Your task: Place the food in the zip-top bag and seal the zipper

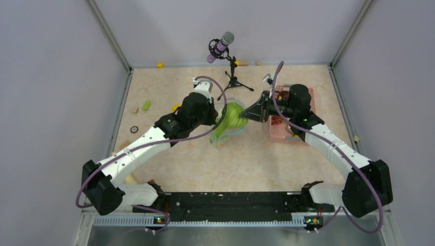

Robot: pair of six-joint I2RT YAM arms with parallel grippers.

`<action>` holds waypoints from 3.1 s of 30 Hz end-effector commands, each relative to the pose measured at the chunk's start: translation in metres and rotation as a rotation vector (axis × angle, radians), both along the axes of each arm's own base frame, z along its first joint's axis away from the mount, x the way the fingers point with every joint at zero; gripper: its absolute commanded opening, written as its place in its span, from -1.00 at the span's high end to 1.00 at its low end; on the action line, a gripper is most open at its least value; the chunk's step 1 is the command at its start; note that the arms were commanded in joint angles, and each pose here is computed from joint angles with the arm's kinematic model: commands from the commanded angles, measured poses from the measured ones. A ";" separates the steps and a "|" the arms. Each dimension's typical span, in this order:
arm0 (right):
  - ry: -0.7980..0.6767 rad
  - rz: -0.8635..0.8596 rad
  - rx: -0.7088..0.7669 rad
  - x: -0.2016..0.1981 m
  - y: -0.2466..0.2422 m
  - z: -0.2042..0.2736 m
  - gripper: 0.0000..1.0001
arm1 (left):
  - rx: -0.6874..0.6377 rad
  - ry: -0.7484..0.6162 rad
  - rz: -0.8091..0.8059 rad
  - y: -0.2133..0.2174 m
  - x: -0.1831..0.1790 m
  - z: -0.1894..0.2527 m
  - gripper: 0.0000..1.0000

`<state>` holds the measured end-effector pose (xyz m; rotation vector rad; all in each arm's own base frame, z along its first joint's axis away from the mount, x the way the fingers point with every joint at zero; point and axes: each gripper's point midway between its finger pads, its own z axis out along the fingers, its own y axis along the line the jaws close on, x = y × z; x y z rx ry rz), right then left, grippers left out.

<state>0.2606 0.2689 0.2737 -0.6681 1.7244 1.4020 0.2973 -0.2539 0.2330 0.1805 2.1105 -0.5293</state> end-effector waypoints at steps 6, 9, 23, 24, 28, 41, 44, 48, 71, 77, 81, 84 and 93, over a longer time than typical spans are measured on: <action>-0.073 -0.205 -0.196 0.025 -0.011 -0.011 1.00 | -0.087 -0.084 -0.032 -0.008 0.002 0.035 1.00; -0.053 -0.319 -0.214 0.041 -0.010 -0.010 1.00 | -0.100 -0.084 -0.052 -0.015 0.004 0.036 1.00; -0.070 -0.557 -0.336 0.062 -0.003 -0.012 0.23 | -0.105 -0.072 -0.046 -0.026 0.015 0.039 1.00; -0.071 -0.567 -0.338 0.063 -0.004 -0.012 0.17 | -0.104 -0.072 -0.041 -0.025 0.015 0.038 1.00; -0.075 -0.567 -0.327 0.063 -0.003 -0.009 -0.24 | -0.108 -0.076 -0.035 -0.023 0.014 0.039 1.00; -0.156 -0.527 -0.247 0.051 -0.002 0.019 -0.96 | -0.092 -0.089 0.037 -0.008 0.017 0.036 1.00; -0.141 -0.633 -0.281 0.057 -0.022 0.014 -0.97 | -0.087 -0.091 0.042 -0.006 0.017 0.036 1.00; -0.076 -0.719 -0.379 0.061 -0.045 -0.010 -0.93 | -0.085 -0.094 0.045 -0.004 0.018 0.036 1.00; -0.020 -0.556 -0.361 0.076 -0.017 -0.007 1.00 | -0.051 -0.107 0.083 0.003 0.026 0.042 1.00; -0.101 -0.453 -0.263 0.054 -0.009 0.045 1.00 | -0.020 -0.140 0.089 0.012 0.025 0.056 1.00; -0.088 -0.398 -0.255 0.046 -0.002 0.048 1.00 | 0.009 -0.137 0.118 0.019 0.026 0.055 1.00; -0.084 -0.399 -0.263 0.048 -0.002 0.046 1.00 | 0.022 -0.114 0.122 0.019 0.026 0.049 1.00; -0.057 -0.423 -0.322 0.052 -0.007 0.018 0.88 | -0.024 -0.116 0.056 0.008 0.019 0.055 1.00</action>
